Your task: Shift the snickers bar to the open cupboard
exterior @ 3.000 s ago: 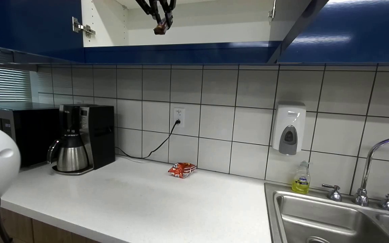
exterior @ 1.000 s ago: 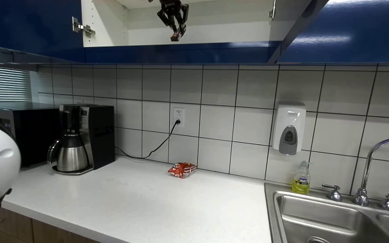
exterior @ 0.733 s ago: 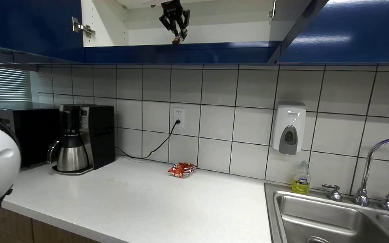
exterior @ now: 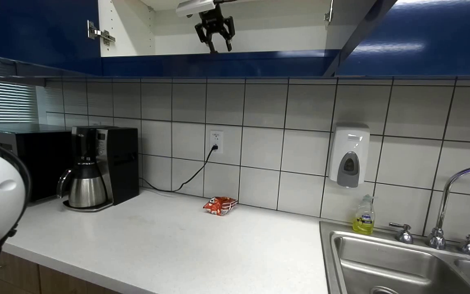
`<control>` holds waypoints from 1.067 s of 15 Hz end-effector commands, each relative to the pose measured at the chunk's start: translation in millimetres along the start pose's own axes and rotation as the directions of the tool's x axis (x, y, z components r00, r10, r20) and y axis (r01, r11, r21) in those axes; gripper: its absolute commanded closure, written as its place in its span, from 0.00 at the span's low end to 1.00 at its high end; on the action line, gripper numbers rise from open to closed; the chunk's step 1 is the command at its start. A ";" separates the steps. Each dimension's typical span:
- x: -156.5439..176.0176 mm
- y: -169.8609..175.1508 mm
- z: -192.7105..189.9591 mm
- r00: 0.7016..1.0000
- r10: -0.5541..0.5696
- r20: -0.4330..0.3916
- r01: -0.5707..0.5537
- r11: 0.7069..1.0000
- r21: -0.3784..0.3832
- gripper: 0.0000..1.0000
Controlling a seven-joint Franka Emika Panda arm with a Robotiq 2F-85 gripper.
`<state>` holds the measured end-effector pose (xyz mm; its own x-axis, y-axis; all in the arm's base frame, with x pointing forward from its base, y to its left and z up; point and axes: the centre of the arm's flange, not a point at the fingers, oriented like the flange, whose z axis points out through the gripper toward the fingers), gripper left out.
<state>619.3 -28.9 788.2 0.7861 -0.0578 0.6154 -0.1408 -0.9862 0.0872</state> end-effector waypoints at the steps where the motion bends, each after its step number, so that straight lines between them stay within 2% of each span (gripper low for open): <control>1: 12.1 2.4 -3.6 1.000 0.026 0.011 -0.026 0.999 -0.026 0.00; 7: -8.6 15.9 -6.0 1.000 0.029 0.003 -0.028 0.999 -0.022 0.00; 16: -50.3 33.0 -31.1 0.999 0.010 -0.047 -0.011 1.000 -0.014 0.00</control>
<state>590.3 -51.4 798.5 0.7677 -0.0829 0.6354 -0.1744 -0.9812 0.0827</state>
